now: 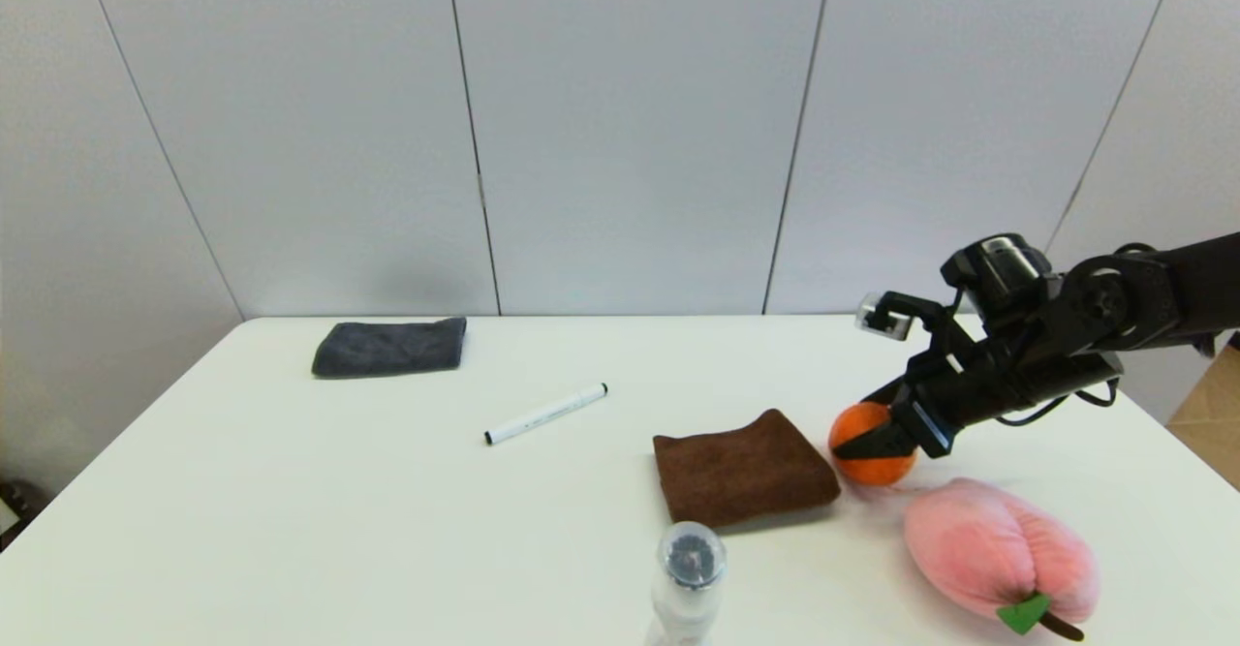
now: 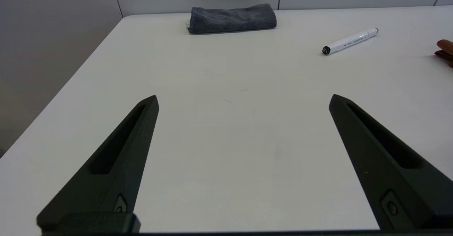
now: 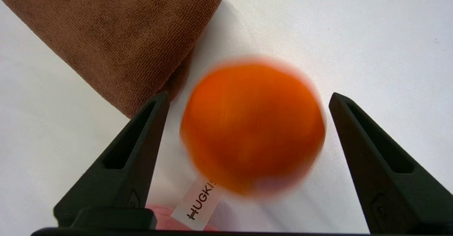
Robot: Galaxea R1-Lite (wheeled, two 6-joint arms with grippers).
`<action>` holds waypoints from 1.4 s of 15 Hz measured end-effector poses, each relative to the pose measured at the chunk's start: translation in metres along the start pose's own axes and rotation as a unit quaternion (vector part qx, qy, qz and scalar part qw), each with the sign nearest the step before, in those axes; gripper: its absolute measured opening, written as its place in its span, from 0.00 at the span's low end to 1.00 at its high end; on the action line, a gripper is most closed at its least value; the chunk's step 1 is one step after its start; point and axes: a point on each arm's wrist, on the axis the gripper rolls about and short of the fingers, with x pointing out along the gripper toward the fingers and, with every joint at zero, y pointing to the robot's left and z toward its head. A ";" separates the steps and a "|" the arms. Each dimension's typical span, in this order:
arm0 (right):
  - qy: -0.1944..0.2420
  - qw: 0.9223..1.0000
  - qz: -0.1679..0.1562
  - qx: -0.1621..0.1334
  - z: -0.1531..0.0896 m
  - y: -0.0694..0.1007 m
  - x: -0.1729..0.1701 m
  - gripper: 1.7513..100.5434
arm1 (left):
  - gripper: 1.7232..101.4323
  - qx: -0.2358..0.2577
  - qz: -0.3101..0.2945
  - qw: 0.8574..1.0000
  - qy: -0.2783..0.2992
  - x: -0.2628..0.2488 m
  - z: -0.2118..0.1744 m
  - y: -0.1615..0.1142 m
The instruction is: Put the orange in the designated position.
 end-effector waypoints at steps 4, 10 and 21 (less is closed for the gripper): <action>-0.008 1.000 -0.004 -0.005 0.004 0.000 -0.003 0.93 | 0.96 0.000 0.000 1.000 0.000 0.000 0.000 0.000; -0.095 0.992 -0.060 -0.052 0.046 0.007 -0.056 0.95 | 0.96 0.000 0.000 1.000 0.000 0.000 0.000 0.000; -0.266 0.945 -0.168 -0.090 0.037 0.116 -0.218 0.96 | 0.96 0.000 0.000 1.000 0.000 0.000 0.000 0.000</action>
